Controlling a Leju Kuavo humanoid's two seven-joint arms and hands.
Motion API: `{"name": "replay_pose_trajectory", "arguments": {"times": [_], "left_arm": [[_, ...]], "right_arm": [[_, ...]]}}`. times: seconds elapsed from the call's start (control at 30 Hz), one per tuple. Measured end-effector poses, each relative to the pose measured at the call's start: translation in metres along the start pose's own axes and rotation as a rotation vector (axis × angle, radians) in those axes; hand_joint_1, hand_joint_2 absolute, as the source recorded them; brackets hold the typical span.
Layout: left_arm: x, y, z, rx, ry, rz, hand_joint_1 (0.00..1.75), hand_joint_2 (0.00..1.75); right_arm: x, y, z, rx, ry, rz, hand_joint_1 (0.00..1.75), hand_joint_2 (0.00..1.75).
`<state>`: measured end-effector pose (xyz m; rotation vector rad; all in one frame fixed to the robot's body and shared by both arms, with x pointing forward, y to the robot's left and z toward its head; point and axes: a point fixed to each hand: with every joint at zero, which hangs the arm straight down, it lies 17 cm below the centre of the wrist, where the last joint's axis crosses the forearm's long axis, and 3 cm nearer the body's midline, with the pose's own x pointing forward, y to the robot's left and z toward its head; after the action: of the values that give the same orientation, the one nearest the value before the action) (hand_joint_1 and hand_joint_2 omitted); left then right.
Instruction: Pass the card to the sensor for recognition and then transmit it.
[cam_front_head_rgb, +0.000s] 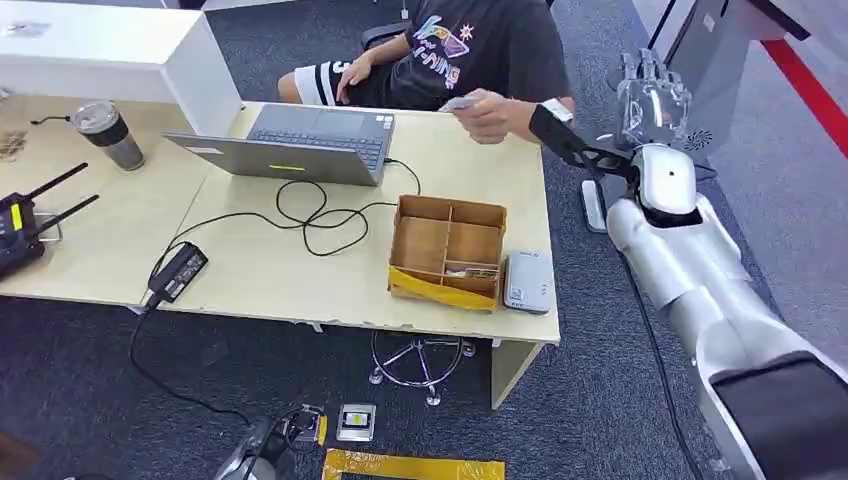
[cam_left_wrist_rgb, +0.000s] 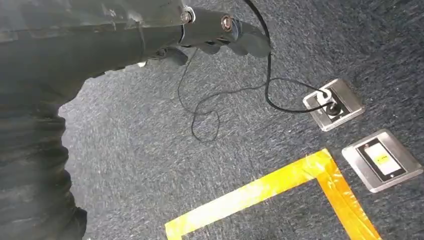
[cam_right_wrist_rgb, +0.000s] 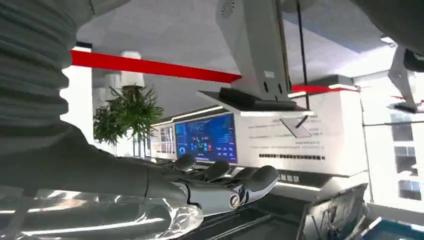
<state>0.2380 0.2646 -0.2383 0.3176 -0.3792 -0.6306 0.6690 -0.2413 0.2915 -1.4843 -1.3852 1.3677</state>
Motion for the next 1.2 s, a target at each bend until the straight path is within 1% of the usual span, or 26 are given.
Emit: {"name": "replay_pose_trajectory", "arguments": {"times": [0.1, 0.17, 0.27, 0.33, 0.47, 0.53, 0.63, 0.73, 0.8, 0.93, 1.1, 1.2], "left_arm": [[-0.004, 0.001, 0.0, 0.001, 0.006, 0.004, 0.0, 1.75], [-0.009, 0.003, -0.001, 0.007, 0.016, 0.011, 0.0, 1.75], [-0.021, 0.004, -0.002, 0.011, 0.032, 0.02, 0.0, 1.75], [-0.03, 0.005, -0.002, 0.016, 0.045, 0.023, 0.0, 1.75], [-0.05, 0.005, -0.002, 0.019, 0.07, 0.028, 0.0, 1.75], [-0.062, 0.005, -0.002, 0.018, 0.082, 0.028, 0.0, 1.75], [-0.079, 0.005, -0.002, 0.023, 0.102, 0.024, 0.0, 1.75], [-0.086, 0.008, -0.002, 0.031, 0.11, 0.026, 0.0, 1.75], [-0.089, 0.009, -0.002, 0.038, 0.114, 0.032, 0.0, 1.75], [-0.096, 0.01, -0.001, 0.052, 0.121, 0.056, 0.0, 1.75], [-0.099, 0.011, -0.001, 0.065, 0.126, 0.09, 0.0, 1.75], [-0.098, 0.012, -0.001, 0.071, 0.125, 0.095, 0.0, 1.75]], "right_arm": [[0.0, -0.001, 0.002, -0.027, -0.017, -0.018, 0.0, 1.75], [-0.003, 0.003, 0.005, -0.031, -0.017, -0.066, 0.0, 1.75], [-0.009, 0.014, 0.011, -0.019, 0.0, -0.224, 0.0, 1.75], [-0.017, 0.019, 0.015, -0.024, 0.022, -0.374, 0.0, 1.75], [-0.039, 0.04, 0.03, -0.01, 0.115, -0.612, 0.0, 1.75], [-0.045, 0.054, 0.044, 0.003, 0.164, -0.698, 0.0, 1.75], [-0.052, 0.055, 0.062, -0.025, 0.204, -0.75, 0.0, 1.75], [-0.058, 0.034, 0.073, -0.086, 0.207, -0.779, 0.0, 1.75], [-0.053, 0.017, 0.085, -0.129, 0.179, -0.798, 0.0, 1.75], [-0.024, -0.026, 0.104, -0.207, 0.063, -0.79, 0.0, 1.75], [0.019, -0.066, 0.127, -0.262, -0.071, -0.762, 0.0, 1.75], [0.038, -0.08, 0.137, -0.276, -0.118, -0.784, 0.0, 1.75]]}}
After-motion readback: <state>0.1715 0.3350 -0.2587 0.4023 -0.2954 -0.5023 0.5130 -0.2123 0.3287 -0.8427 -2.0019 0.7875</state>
